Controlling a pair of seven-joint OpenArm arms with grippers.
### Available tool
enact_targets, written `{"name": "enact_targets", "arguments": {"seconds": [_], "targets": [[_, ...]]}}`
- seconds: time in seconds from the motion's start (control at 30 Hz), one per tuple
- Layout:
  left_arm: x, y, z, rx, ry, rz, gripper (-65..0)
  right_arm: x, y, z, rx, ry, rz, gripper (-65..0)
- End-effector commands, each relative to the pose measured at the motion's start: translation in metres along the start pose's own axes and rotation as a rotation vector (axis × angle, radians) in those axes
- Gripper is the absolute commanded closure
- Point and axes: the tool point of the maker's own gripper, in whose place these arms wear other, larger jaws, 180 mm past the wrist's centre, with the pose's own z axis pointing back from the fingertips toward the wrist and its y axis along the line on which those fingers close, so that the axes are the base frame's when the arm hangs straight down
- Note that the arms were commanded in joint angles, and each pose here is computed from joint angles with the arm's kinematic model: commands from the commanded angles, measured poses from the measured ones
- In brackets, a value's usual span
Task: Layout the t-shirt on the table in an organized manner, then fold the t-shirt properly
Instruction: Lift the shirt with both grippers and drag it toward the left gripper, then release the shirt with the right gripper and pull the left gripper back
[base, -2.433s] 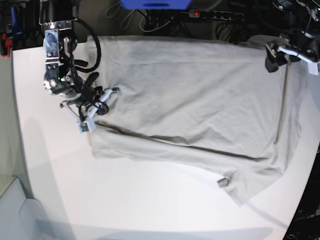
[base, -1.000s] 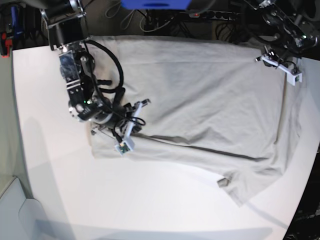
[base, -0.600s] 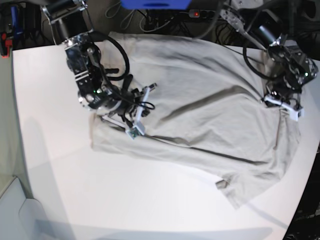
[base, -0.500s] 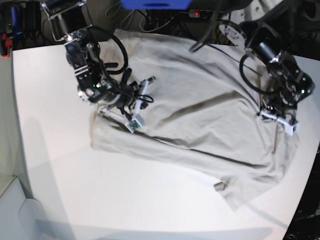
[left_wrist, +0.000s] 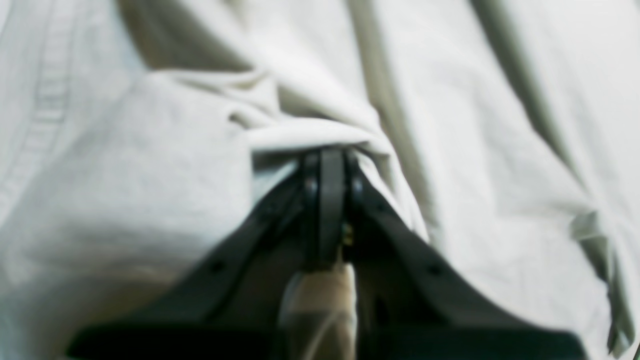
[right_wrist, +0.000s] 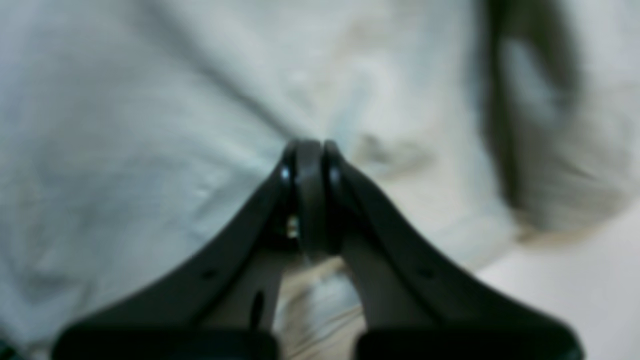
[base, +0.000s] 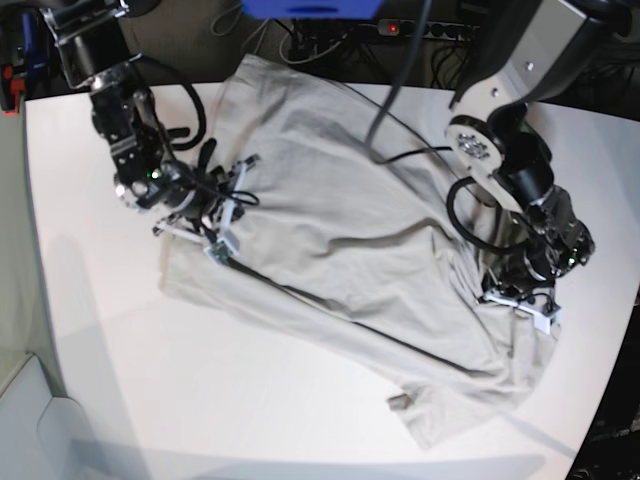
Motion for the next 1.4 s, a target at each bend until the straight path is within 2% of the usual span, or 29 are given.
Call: {"name": "enact_targets", "arguments": {"seconds": [0.0,0.13,0.23,0.37,0.53,0.8,0.87,0.97,1.07,1.13,1.2,1.37], "targets": [[0.029,-0.01,0.004,-0.022,-0.071,-0.006,-0.1,0.025,-0.021,0.004,-0.039,-0.061,0.023,-0.2],[0.031,0.004,0.009,0.002,-0.071,-0.01,-0.1,0.033,-0.061,-0.007,-0.096,-0.036,-0.004,-0.1],[0.028,0.008,0.009,0.009,-0.068,-0.009,-0.1,0.027,-0.067,-0.015,-0.097,-0.004,-0.03,0.0],[0.044,-0.006,0.008,-0.016,-0.106,-0.006,-0.1,0.008,-0.022,-0.03,-0.013,0.024,-0.064,0.0],[0.072,-0.037,0.006,-0.069,-0.188,0.0,-0.1,-0.004,0.056,-0.04,0.125,0.02,-0.123,0.0],[0.123,-0.088,0.016,-0.167,-0.295,-0.007,-0.1,0.043,0.151,-0.014,0.288,-0.142,-0.166,-0.2],[0.123,-0.098,0.018,-0.211,-0.278,0.024,-0.1,0.055,0.178,-0.01,0.341,-0.164,-0.128,-0.2],[0.11,-0.105,0.018,-0.279,-0.209,0.077,-0.1,0.066,0.199,-0.005,0.384,-0.186,-0.096,0.0],[0.094,-0.088,0.022,-0.285,-0.161,0.11,-0.1,0.075,0.188,-0.005,0.363,-0.209,-0.109,0.0],[0.083,-0.075,0.029,-0.273,-0.14,0.11,-0.1,0.077,0.168,-0.006,0.324,-0.221,-0.144,0.0],[0.068,-0.063,0.036,-0.25,-0.112,0.084,-0.1,0.081,0.143,-0.002,0.274,-0.248,-0.186,0.0],[0.049,-0.049,0.068,-0.246,-0.114,0.003,-0.1,0.08,0.094,0.009,0.171,-0.281,-0.204,0.0]]}}
